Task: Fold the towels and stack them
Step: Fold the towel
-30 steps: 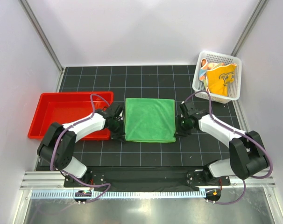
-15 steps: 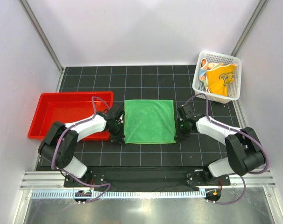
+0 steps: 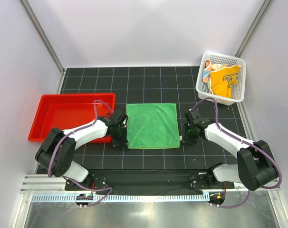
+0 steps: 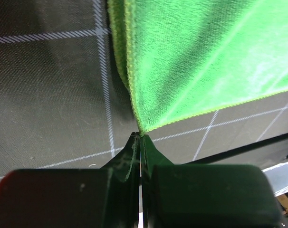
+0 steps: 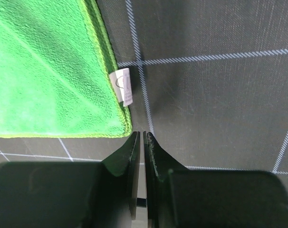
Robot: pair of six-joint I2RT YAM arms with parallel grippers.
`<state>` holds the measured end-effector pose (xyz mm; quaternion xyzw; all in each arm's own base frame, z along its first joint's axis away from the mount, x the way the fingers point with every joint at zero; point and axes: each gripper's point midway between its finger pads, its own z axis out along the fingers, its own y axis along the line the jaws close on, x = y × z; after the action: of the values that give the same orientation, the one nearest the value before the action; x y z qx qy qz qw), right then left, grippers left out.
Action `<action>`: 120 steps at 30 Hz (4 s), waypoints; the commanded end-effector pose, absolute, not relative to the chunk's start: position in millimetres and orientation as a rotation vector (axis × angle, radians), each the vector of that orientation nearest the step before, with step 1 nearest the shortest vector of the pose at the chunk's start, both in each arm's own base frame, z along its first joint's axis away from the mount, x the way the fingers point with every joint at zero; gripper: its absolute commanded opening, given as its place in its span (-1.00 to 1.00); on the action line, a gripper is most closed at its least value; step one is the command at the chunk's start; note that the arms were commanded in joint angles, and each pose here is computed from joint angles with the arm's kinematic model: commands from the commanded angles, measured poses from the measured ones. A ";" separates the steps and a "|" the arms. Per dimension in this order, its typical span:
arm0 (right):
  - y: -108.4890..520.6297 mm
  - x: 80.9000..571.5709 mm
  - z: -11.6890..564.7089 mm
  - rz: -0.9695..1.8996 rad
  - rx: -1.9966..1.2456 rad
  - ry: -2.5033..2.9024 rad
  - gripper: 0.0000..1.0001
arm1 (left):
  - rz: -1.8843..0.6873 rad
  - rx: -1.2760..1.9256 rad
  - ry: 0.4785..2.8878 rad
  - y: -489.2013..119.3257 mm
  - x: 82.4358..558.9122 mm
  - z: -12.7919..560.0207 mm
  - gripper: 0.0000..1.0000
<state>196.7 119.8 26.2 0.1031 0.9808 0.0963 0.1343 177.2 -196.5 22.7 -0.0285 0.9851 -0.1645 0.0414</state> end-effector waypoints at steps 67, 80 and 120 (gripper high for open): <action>143.7 453.3 82.6 0.415 -0.785 2.588 -0.06 | -0.465 0.981 2.483 -226.9 443.1 109.0 0.05; 141.6 451.2 56.7 0.527 -0.876 2.618 -0.07 | -0.469 1.081 2.596 -222.3 437.2 60.0 -0.03; 144.7 454.1 28.4 0.618 -0.951 2.615 -0.69 | -0.259 1.066 2.644 -180.9 463.7 39.8 0.07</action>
<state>448.8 144.1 24.8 -0.3222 0.9128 0.2103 0.1371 443.8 -197.0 28.0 0.3736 0.9129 -0.1213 0.1111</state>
